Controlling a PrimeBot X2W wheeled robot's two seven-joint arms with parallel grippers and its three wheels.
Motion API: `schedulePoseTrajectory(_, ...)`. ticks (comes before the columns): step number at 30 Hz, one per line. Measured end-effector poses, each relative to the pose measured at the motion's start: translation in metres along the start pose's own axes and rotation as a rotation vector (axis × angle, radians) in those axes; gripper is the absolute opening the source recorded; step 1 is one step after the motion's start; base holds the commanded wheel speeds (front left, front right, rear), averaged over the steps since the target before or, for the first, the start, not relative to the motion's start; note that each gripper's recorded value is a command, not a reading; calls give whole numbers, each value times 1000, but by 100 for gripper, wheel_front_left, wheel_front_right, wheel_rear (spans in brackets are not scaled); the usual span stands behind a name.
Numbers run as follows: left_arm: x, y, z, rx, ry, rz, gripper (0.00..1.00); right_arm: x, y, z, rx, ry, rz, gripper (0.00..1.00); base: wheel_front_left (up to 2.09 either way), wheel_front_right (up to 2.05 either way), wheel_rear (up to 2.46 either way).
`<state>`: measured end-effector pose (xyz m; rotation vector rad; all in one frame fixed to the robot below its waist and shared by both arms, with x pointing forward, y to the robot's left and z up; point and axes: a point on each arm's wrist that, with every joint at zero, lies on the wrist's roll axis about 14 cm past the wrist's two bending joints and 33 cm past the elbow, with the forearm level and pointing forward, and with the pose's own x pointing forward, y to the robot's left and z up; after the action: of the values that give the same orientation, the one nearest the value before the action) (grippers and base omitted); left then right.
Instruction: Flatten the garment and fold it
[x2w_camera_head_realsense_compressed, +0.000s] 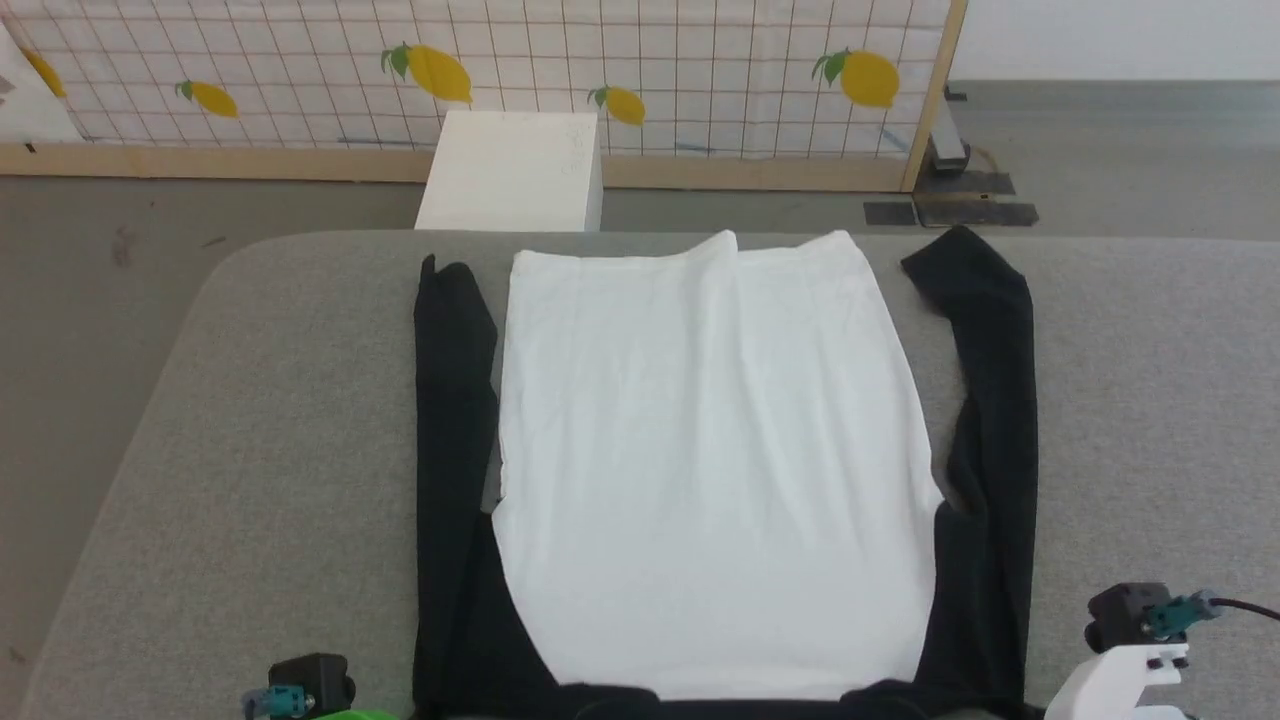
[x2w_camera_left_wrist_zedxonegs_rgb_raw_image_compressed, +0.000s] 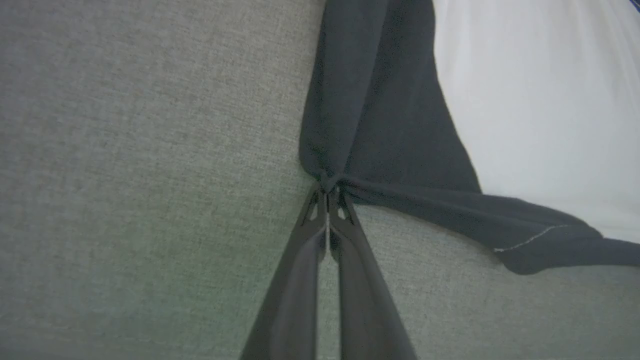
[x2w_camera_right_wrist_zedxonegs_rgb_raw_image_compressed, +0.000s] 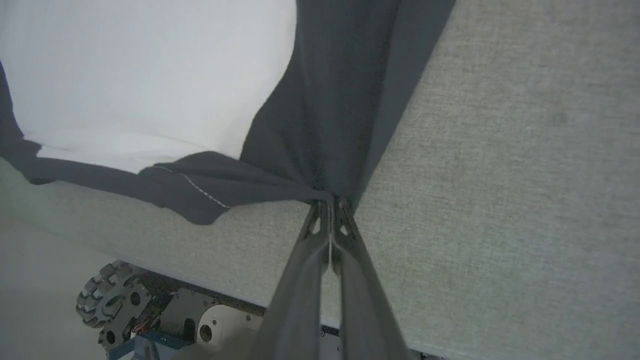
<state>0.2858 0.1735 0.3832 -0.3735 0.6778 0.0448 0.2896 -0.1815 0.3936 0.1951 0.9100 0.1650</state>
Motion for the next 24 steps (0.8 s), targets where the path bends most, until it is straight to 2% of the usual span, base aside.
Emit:
schedulePoseTrajectory(4, -3, 7, -13, -1, 72, 31, 0, -3, 4, -15, -26, 71, -3, 0, 0, 0, 0)
schedulePoseTrajectory(7, -2, 6, -14, -15, 87, 32, 0, -5, 3, -14, -20, 61, -15, 0, 0, 0, 0)
schedulePoseTrajectory(8, -3, 6, -14, -29, 89, 32, 37, -5, 4, -12, -13, 46, -15, 0, 0, 0, 0)
schedulePoseTrajectory(9, -3, 6, -14, -34, 89, 33, 100, -5, 5, -10, -11, 37, -13, 100, 0, 0, 0)
schedulePoseTrajectory(18, -11, 24, 5, -64, 94, 76, 100, -18, -8, 17, 35, -74, -40, 100, 0, 0, 0)
schedulePoseTrajectory(23, -19, 20, 33, -68, 44, 56, 100, -33, -23, 62, 78, -235, -77, 100, 0, 0, 0)
schedulePoseTrajectory(24, -21, 20, 46, -79, -4, 57, 100, -37, -29, 74, 95, -281, -90, 100, 0, 0, 0)
